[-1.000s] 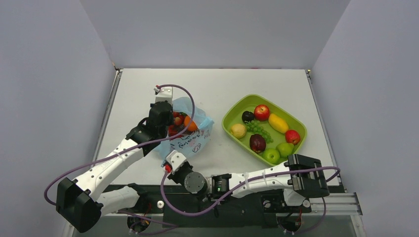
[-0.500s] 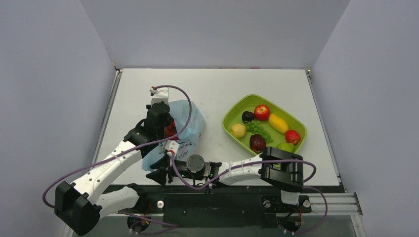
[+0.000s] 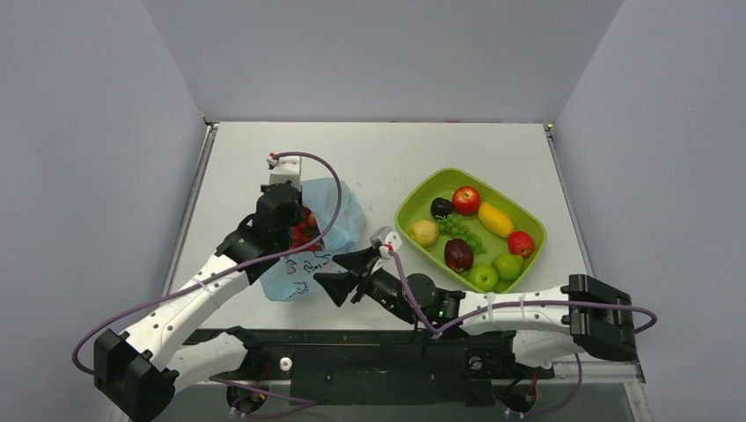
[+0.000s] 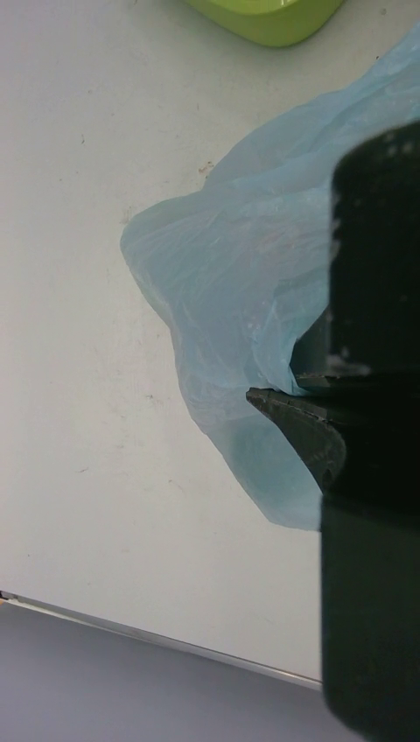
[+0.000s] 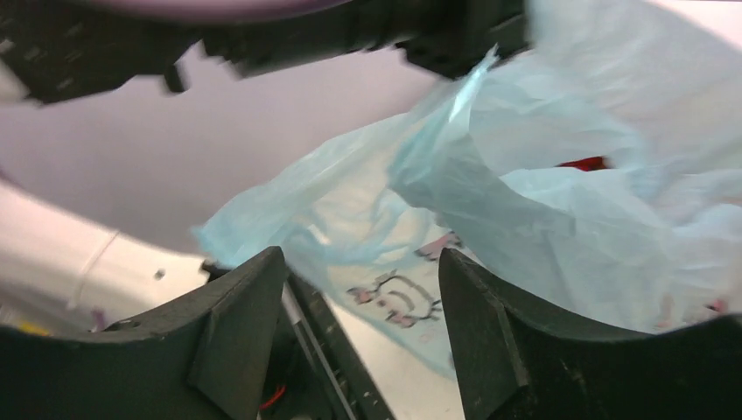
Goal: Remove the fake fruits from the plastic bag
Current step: Adjust the plastic bag at the center of the board.
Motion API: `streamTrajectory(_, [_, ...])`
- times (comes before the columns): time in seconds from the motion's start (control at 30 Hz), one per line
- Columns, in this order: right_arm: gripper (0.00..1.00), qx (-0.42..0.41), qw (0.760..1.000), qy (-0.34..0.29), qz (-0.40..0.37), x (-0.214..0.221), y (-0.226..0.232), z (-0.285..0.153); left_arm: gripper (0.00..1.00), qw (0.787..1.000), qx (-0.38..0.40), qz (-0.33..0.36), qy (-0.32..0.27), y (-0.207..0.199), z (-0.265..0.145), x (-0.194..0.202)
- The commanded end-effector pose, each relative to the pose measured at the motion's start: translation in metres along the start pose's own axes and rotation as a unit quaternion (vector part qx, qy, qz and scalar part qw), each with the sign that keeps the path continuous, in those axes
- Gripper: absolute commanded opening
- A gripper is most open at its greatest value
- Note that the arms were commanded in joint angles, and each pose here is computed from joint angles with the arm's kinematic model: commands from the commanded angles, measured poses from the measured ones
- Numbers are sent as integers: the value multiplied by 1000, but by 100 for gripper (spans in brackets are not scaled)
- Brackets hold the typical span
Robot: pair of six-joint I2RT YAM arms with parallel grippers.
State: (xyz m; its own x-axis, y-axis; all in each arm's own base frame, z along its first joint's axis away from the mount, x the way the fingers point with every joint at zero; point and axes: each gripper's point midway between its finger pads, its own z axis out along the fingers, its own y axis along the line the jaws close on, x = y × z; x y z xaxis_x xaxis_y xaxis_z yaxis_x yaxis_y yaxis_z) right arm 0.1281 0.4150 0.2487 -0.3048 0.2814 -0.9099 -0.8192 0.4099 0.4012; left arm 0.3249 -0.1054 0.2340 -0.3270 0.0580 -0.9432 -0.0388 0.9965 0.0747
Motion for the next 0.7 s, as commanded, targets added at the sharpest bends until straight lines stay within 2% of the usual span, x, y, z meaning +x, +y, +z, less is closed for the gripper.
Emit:
streamTrajectory(0.0, [60, 140, 989, -37, 20, -19, -62, 2, 0, 998, 33, -18, -45, -5, -12, -31])
streamTrajectory(0.1, [51, 180, 980, -59, 54, -29, -93, 13, 0, 998, 32, -23, -53, -2, -15, -33])
streamTrajectory(0.23, [46, 263, 960, -67, 65, -16, -143, 16, 0, 997, 25, -32, -68, 4, -20, -36])
streamTrajectory(0.3, [45, 358, 931, -61, 29, -6, -178, -2, 0, 996, 26, -35, -74, 4, -23, -37])
streamTrajectory(0.37, [45, 413, 909, -50, -5, -2, -196, -16, 0, 995, 41, -34, -81, 0, -27, -37])
streamTrajectory(0.43, [45, 432, 900, -42, -27, -3, -203, -26, 0, 994, 67, -28, -87, -10, -30, -38])
streamTrajectory(0.53, [46, 405, 912, -9, -62, 2, -190, -30, 0, 992, 95, -22, -84, -21, -32, -38])
streamTrajectory(0.67, [49, 287, 952, 50, -92, 15, -123, -19, 0, 992, 100, -18, -79, -24, -30, -36])
